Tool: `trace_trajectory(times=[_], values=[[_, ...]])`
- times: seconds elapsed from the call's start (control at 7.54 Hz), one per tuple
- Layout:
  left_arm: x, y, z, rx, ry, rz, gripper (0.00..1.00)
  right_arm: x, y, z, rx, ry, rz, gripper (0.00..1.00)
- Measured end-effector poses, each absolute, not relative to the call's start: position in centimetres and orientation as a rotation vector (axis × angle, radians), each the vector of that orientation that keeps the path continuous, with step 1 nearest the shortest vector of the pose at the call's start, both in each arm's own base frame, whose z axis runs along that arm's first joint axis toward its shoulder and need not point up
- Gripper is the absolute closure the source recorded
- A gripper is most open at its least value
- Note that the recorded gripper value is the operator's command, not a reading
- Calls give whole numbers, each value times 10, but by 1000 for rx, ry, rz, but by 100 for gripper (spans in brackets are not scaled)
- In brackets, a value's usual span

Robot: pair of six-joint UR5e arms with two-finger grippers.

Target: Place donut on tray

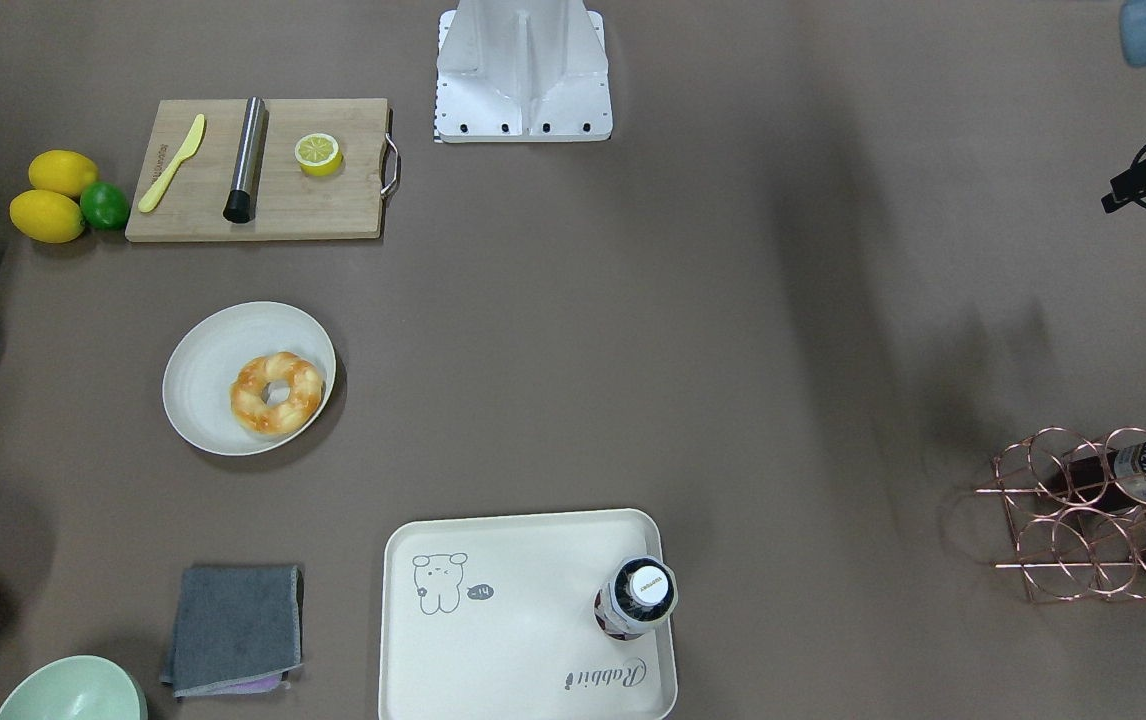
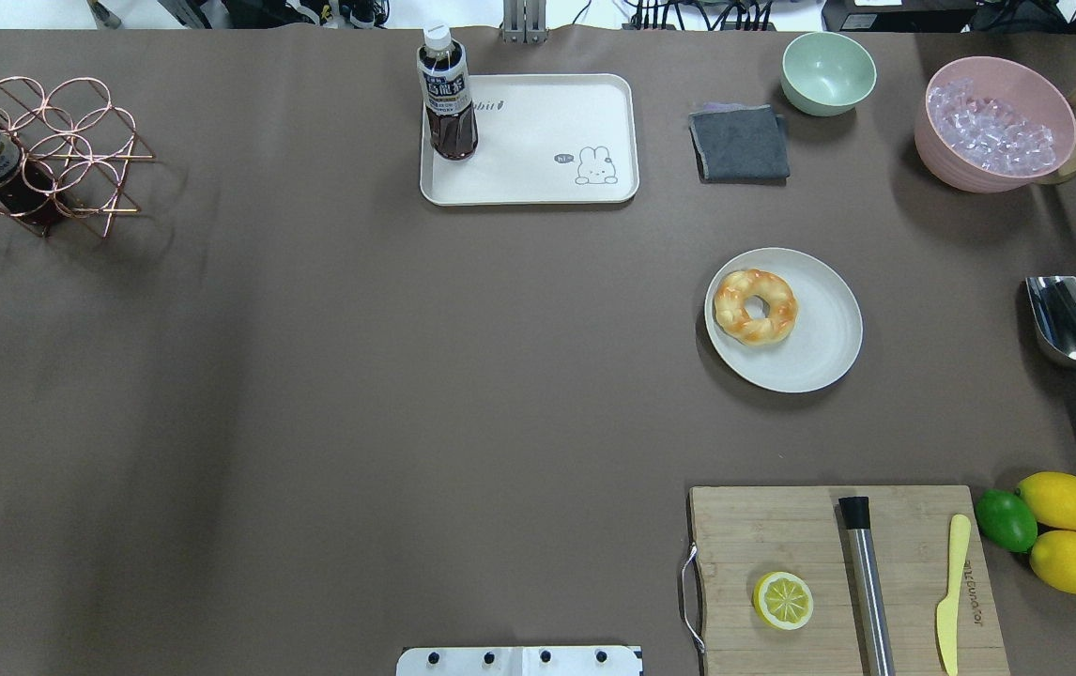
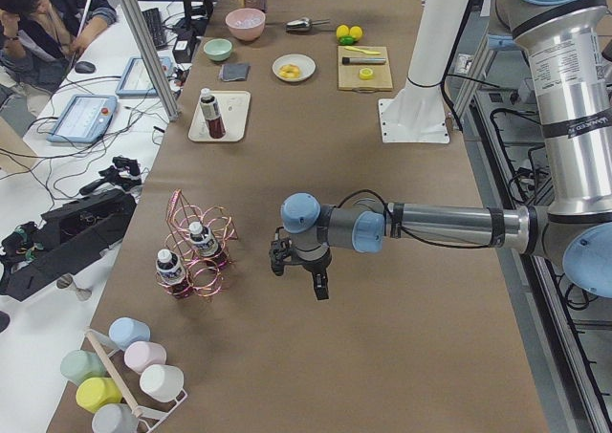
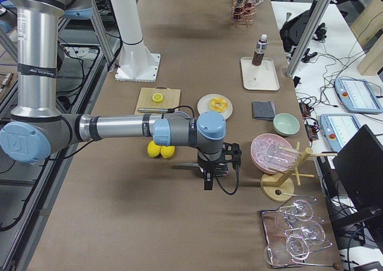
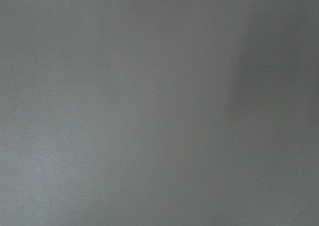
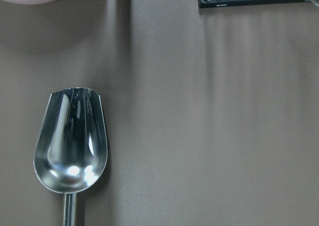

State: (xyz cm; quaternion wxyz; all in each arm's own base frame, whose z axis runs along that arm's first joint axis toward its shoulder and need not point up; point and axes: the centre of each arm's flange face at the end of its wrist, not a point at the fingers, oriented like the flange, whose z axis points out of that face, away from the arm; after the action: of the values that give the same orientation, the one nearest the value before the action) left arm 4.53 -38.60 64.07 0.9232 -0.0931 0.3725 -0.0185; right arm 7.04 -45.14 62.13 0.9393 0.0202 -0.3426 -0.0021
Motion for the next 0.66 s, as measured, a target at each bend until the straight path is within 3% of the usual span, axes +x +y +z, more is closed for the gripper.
trace_trajectory(times=[0.66], values=[[46, -386, 641, -191, 765, -38, 2, 71, -451, 618, 54, -694, -19, 0]])
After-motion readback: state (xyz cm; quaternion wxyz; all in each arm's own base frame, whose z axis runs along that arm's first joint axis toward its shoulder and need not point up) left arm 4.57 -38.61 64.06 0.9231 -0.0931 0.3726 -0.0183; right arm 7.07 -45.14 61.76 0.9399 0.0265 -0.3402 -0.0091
